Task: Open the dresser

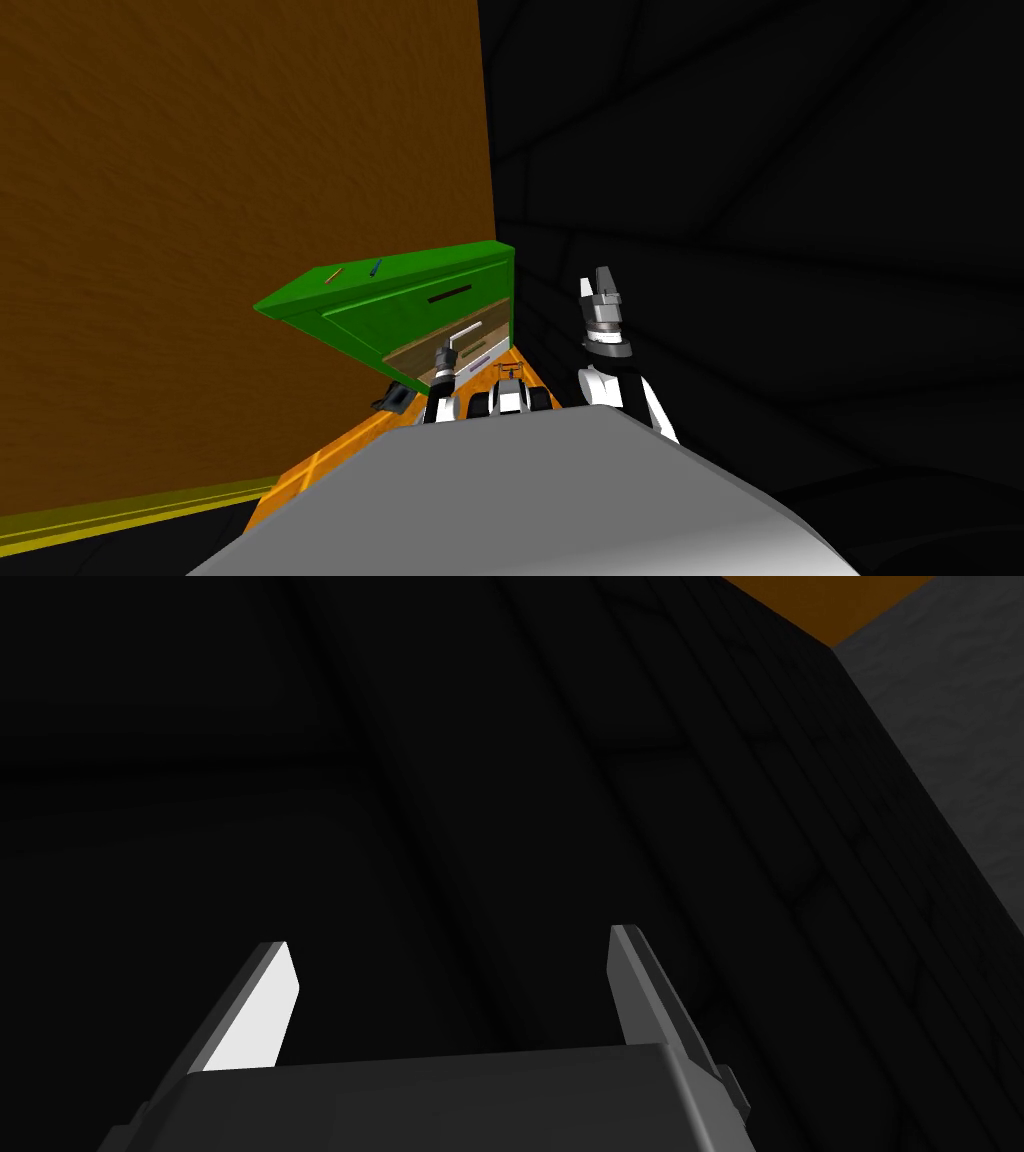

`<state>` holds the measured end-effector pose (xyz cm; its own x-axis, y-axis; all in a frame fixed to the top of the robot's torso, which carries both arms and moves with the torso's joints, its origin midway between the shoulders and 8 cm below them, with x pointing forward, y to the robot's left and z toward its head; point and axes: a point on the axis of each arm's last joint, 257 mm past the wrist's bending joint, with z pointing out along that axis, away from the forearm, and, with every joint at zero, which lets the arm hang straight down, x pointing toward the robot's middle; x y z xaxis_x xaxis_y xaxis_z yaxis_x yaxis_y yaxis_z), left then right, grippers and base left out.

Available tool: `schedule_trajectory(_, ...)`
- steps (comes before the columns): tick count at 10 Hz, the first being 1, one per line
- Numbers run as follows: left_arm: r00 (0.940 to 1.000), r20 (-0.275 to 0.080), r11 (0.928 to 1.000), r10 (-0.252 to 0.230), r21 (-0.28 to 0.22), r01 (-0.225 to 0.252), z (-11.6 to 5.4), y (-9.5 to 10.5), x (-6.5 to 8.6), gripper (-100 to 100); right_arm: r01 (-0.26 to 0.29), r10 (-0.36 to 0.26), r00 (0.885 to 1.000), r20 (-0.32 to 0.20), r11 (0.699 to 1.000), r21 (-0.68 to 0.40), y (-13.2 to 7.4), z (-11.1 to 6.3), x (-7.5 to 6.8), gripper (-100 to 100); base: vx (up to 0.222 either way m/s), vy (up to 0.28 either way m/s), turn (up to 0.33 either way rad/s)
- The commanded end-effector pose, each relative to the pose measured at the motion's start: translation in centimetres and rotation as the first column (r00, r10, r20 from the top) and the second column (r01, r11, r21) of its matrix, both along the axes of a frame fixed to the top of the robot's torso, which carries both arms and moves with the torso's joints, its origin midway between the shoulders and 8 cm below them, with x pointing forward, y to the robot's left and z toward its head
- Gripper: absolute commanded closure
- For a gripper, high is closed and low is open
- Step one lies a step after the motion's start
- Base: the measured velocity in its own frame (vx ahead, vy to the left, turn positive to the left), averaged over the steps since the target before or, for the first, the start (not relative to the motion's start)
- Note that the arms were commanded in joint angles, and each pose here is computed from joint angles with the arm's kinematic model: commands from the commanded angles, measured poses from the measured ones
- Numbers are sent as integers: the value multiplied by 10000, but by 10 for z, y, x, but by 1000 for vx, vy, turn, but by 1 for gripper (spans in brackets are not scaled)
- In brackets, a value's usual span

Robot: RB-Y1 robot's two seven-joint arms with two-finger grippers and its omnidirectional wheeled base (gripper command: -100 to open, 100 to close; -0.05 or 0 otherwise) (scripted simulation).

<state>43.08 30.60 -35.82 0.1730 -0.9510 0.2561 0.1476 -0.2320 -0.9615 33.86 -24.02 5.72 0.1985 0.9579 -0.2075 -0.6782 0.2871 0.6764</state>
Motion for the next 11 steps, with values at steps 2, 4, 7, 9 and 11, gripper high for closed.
schedule_trajectory(2,9999,106,9999,-100,19,99,11,-5,12,100,0,0,10000,0,10000,1,0,0,0,0,-191,-107,32)
schedule_trajectory(4,9999,-115,9999,-113,-28,113,2,-7,6,100,1,-1,10000,-2,10000,-1,0,0,0,0,-93,-45,-5)
schedule_trajectory(7,9998,-125,9998,-181,-48,180,11,-10,20,-100,0,0,10000,0,10000,1,0,0,0,0,-154,-101,40)
schedule_trajectory(9,9997,-135,9998,-215,-60,214,16,-10,28,-100,1,-1,10000,-2,10000,-2,0,0,0,0,-36,2,17)
schedule_trajectory(11,9995,-135,9996,-285,-78,284,26,-10,43,-100,2,-2,10000,-3,10000,-3,0,0,0,0,-33,8,36)
